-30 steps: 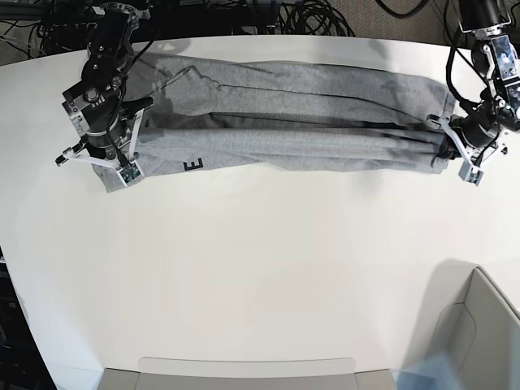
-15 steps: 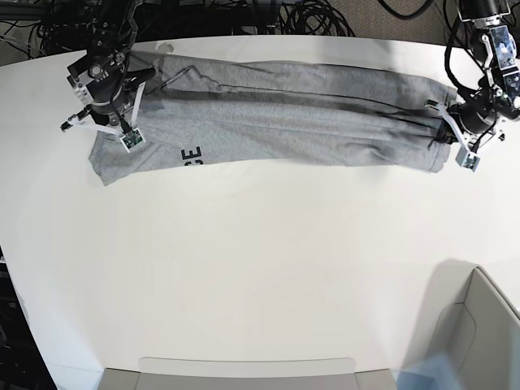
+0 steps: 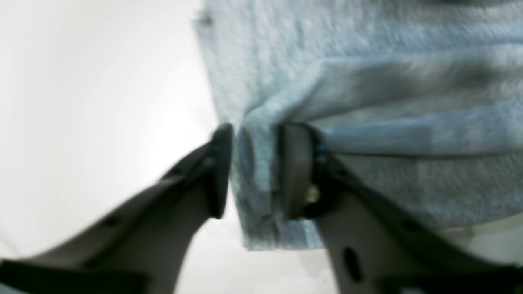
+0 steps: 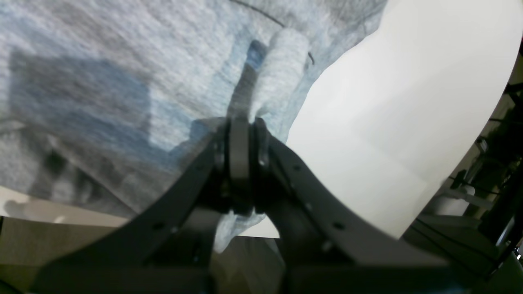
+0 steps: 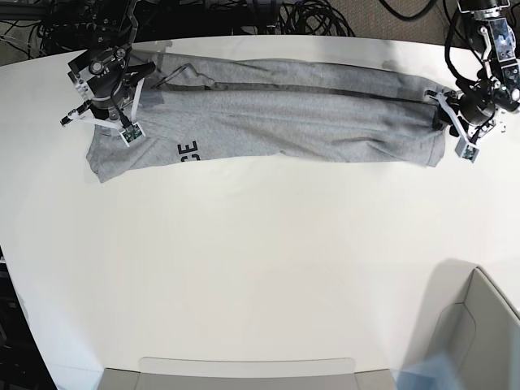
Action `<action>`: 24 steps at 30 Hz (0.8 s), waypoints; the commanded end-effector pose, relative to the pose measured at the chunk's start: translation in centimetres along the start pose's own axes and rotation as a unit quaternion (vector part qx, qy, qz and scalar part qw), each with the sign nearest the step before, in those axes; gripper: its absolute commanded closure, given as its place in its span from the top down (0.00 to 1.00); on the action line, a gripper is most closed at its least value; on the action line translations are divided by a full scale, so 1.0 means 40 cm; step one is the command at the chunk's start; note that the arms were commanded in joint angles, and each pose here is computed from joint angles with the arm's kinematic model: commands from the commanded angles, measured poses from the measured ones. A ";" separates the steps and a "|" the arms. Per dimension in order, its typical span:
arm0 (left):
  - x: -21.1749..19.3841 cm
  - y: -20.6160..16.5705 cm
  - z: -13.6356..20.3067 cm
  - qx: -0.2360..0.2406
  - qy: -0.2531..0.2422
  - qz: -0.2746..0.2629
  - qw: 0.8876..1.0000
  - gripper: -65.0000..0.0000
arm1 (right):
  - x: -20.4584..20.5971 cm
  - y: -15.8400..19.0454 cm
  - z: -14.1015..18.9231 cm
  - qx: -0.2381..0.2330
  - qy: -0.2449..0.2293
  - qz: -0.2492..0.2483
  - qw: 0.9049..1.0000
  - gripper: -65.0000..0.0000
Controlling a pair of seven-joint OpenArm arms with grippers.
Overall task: Fold the T-shirt properly
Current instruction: 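Grasp both ends of the folded strip and straighten it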
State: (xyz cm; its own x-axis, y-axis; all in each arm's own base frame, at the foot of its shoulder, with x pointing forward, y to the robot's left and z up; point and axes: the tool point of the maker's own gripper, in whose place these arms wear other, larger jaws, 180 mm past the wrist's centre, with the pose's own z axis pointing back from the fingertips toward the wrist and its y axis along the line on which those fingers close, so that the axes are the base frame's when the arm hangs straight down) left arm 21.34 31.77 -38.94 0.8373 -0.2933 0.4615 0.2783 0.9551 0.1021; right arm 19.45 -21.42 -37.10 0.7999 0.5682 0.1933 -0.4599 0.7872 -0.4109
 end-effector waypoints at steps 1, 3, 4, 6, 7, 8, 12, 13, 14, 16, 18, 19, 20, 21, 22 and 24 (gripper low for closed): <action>0.023 0.013 0.027 0.012 -0.017 -0.017 1.000 0.42 | -0.004 -0.018 0.008 -0.012 0.005 0.007 1.000 0.00; 0.046 0.008 0.053 0.020 -0.033 -0.029 0.999 0.44 | -0.004 -0.017 0.009 -0.012 0.004 0.005 1.000 0.06; 0.055 0.007 0.061 0.024 -0.043 -0.024 0.998 0.44 | -0.003 -0.011 0.009 -0.009 0.003 0.003 1.000 0.10; 0.066 0.021 0.081 0.039 -0.062 -0.007 0.997 0.44 | -0.009 0.002 0.010 -0.003 0.005 0.003 1.000 0.21; 0.067 0.030 0.088 0.046 -0.067 0.001 0.997 0.44 | -0.005 0.006 0.010 0.000 0.002 0.004 1.000 0.25; 0.066 0.038 0.093 0.050 -0.070 0.006 0.996 0.44 | -0.006 0.009 0.010 0.001 0.002 0.003 1.000 0.29; 0.060 0.048 0.099 0.057 -0.073 0.020 0.995 0.45 | 0.002 0.010 0.010 0.004 -0.004 -0.004 1.000 0.43; 0.054 0.041 0.092 0.054 -0.069 0.028 0.996 0.45 | 0.000 0.010 0.010 0.005 -0.004 -0.007 1.000 0.46; 0.044 0.036 0.088 0.052 -0.060 0.035 0.996 0.46 | -0.006 0.007 0.010 0.004 -0.002 -0.013 1.000 0.48; 0.023 0.057 0.099 0.065 -0.045 0.052 0.996 0.47 | -0.011 -0.019 0.010 -0.007 0.000 -0.030 1.000 0.53; 0.039 0.071 0.101 0.073 -0.050 0.069 0.994 0.49 | -0.018 -0.032 0.010 -0.012 0.003 -0.049 0.999 0.56; 0.043 0.072 0.100 0.073 -0.049 0.076 0.993 0.50 | -0.021 -0.045 0.010 -0.019 0.005 -0.057 0.998 0.57; 0.043 0.073 0.099 0.074 -0.044 0.078 0.993 0.51 | -0.023 -0.054 0.011 -0.022 0.005 -0.062 0.998 0.57; 0.043 0.073 0.099 0.073 -0.040 0.080 0.993 0.52 | -0.024 -0.058 0.011 -0.024 0.005 -0.064 0.998 0.57; 0.036 0.070 0.096 0.072 -0.034 0.082 0.993 0.53 | -0.025 -0.063 0.011 -0.027 0.006 -0.065 0.997 0.57; 0.035 0.068 0.095 0.070 -0.030 0.083 0.994 0.53 | -0.026 -0.063 0.011 -0.027 0.007 -0.064 0.998 0.57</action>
State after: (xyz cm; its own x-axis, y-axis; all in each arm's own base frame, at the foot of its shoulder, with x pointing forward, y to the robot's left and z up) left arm 21.28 33.53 -35.51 0.8420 -0.1132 0.5275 0.0626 0.9916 0.1130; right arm 19.31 -23.61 -36.54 0.8644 0.4454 0.2331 -0.3281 0.8511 -0.4098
